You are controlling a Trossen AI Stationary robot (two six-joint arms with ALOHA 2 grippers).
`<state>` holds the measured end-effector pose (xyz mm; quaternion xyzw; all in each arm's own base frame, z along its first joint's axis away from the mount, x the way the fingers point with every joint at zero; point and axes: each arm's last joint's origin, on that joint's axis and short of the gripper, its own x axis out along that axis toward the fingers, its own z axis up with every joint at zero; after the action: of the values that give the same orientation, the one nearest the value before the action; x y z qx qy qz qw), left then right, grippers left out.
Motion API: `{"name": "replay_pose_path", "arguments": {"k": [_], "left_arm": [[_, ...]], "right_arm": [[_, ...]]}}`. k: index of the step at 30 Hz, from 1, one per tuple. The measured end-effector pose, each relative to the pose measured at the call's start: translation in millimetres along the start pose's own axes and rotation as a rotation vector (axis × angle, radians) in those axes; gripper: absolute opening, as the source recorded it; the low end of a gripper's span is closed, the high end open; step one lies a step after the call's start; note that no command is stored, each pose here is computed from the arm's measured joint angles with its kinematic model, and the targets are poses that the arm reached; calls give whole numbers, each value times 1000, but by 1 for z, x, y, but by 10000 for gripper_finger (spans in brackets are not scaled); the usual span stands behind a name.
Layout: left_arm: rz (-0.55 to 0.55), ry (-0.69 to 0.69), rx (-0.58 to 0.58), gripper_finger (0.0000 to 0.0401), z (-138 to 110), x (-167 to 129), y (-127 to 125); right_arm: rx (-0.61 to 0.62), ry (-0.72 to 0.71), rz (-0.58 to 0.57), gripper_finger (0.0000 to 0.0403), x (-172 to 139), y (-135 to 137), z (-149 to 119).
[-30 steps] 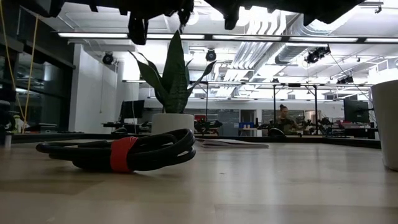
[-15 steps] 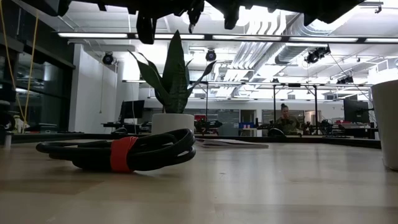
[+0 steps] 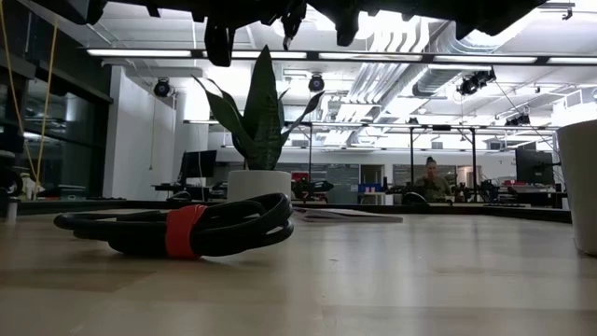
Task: Pick and place USB-C Cables
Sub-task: Put the top black charger cable into the white bin
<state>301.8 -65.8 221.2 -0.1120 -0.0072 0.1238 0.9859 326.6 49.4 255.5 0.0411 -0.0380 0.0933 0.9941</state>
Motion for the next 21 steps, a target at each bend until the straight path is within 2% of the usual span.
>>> {"name": "replay_pose_path", "arguments": {"k": [6, 14, 16, 21], "left_arm": [[0, 0, -1, 18, 0, 0, 0], [2, 0, 25, 54, 0, 0, 0], [3, 4, 29, 61, 0, 0, 0], [0, 17, 72, 83, -1, -1, -1]], "right_arm": [[18, 3, 1, 150, 0, 0, 0], [12, 8, 4, 21, 0, 0, -1], [3, 12, 4, 14, 0, 0, -1], [13, 34, 0, 33, -1, -1, -2]]}}
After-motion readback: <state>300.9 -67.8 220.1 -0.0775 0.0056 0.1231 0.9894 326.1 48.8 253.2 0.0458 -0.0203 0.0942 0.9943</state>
